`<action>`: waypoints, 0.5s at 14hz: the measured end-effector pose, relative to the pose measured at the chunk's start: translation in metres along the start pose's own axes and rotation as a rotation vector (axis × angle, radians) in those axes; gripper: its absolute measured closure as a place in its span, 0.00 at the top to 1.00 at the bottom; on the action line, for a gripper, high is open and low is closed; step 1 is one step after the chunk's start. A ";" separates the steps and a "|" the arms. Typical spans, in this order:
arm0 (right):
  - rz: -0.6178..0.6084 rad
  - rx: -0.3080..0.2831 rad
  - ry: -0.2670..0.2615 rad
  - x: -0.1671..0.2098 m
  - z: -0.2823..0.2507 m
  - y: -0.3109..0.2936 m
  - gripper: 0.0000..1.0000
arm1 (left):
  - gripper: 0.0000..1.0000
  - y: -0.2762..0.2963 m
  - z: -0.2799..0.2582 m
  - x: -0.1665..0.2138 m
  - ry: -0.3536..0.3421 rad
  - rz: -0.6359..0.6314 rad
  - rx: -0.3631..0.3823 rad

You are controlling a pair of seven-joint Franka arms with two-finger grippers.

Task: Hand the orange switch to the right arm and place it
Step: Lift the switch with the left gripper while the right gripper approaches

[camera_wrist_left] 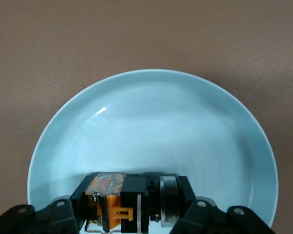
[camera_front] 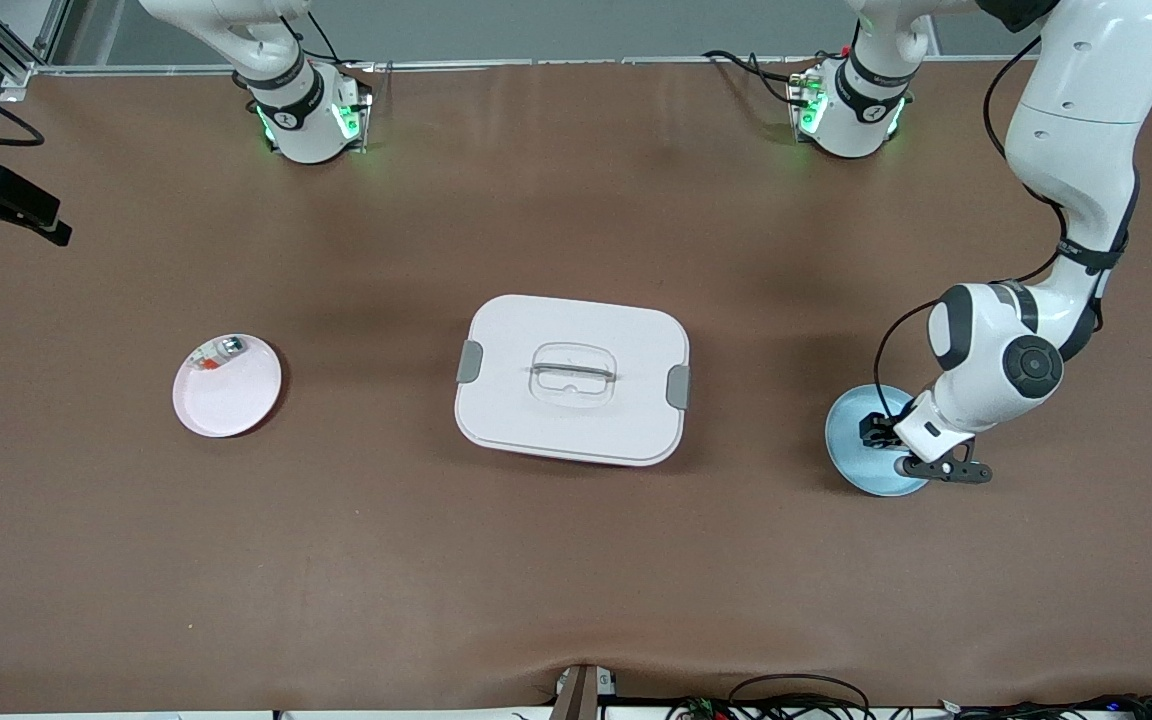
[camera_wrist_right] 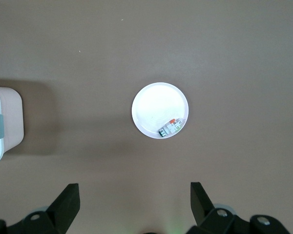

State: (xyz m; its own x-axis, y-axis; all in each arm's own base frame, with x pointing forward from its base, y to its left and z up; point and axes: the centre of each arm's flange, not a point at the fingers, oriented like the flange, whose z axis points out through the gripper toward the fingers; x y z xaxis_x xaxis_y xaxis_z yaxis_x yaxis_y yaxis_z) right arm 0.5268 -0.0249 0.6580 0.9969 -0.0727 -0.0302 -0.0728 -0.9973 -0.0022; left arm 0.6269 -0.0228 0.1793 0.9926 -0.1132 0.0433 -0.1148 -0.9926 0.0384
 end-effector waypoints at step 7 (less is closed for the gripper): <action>0.001 0.000 0.002 0.000 -0.001 0.000 1.00 | 0.72 0.003 -0.060 0.004 -0.020 -0.070 0.010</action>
State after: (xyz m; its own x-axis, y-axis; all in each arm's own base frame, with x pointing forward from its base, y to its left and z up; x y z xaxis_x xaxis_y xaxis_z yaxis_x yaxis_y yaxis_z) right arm 0.5268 -0.0250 0.6588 0.9969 -0.0732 -0.0285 -0.0733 -0.9973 -0.0022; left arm 0.6284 -0.0241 0.2394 0.9988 -0.0438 0.0206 -0.0444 -0.9985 0.0311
